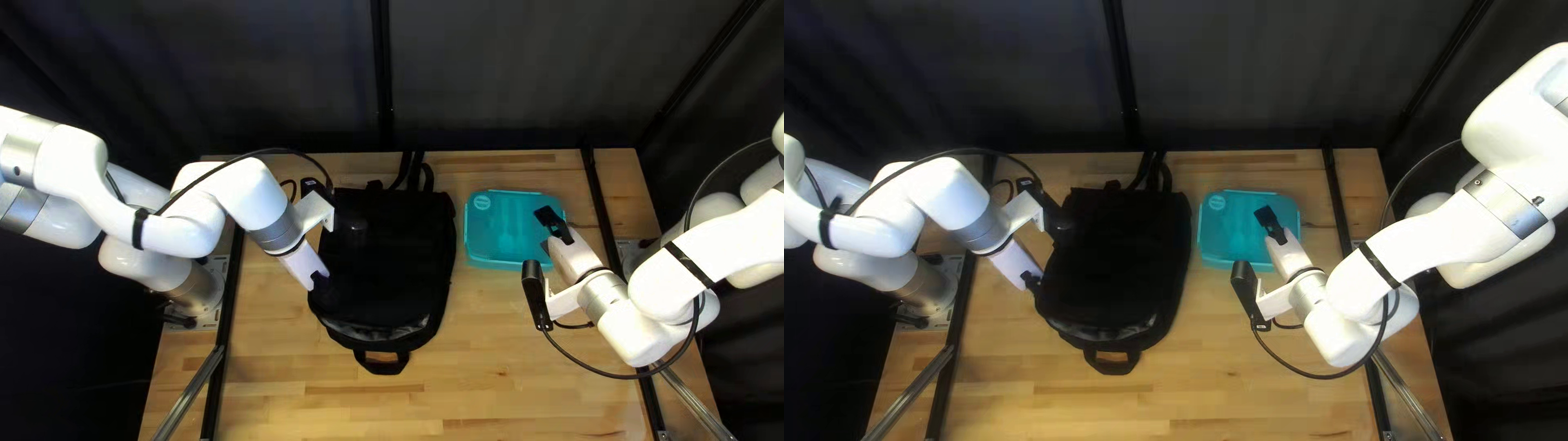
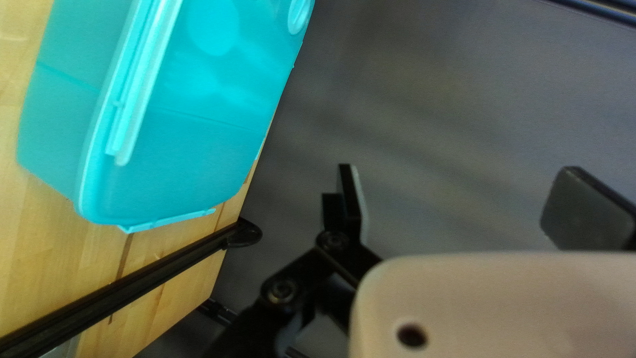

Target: Remove a lunch box from a kids backpack

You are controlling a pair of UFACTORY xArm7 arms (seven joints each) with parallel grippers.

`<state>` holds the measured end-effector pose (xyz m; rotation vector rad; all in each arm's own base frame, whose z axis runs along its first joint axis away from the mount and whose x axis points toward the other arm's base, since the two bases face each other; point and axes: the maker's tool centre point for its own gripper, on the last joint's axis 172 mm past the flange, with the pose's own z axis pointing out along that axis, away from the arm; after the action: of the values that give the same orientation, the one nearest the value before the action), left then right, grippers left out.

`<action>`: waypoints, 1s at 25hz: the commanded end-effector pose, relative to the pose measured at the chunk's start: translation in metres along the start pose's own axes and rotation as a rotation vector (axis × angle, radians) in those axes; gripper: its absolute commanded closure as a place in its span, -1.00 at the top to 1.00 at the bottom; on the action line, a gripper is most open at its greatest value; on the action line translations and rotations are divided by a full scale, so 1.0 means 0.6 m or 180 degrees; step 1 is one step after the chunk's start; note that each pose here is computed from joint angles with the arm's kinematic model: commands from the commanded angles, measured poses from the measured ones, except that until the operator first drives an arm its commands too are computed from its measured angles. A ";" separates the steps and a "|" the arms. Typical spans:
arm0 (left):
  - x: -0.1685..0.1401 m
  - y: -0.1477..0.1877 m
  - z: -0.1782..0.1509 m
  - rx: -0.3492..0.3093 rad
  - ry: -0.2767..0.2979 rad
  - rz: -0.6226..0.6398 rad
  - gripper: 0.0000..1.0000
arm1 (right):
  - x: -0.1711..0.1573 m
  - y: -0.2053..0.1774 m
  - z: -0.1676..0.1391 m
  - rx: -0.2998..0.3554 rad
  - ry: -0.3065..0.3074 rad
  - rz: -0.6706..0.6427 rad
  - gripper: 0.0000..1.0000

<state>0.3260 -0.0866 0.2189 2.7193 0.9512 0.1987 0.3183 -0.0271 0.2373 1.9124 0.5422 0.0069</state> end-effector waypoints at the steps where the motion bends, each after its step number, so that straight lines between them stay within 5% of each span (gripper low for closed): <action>1: -0.002 0.008 -0.011 0.0029 0.0022 0.0020 1.00 | -0.009 0.019 0.000 0.0051 -0.0005 0.0014 1.00; 15: 0.072 -0.014 -0.162 0.0401 0.0311 -0.0134 1.00 | -0.051 0.106 0.045 0.0377 0.0211 0.0086 1.00; 25: 0.089 -0.012 -0.182 0.0503 0.0458 -0.0142 1.00 | -0.081 0.135 0.077 0.0426 0.0393 0.0159 1.00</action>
<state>0.3404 -0.0269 0.3237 2.8555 1.1096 0.3274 0.3164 -0.1097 0.3014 2.0651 0.5897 0.1234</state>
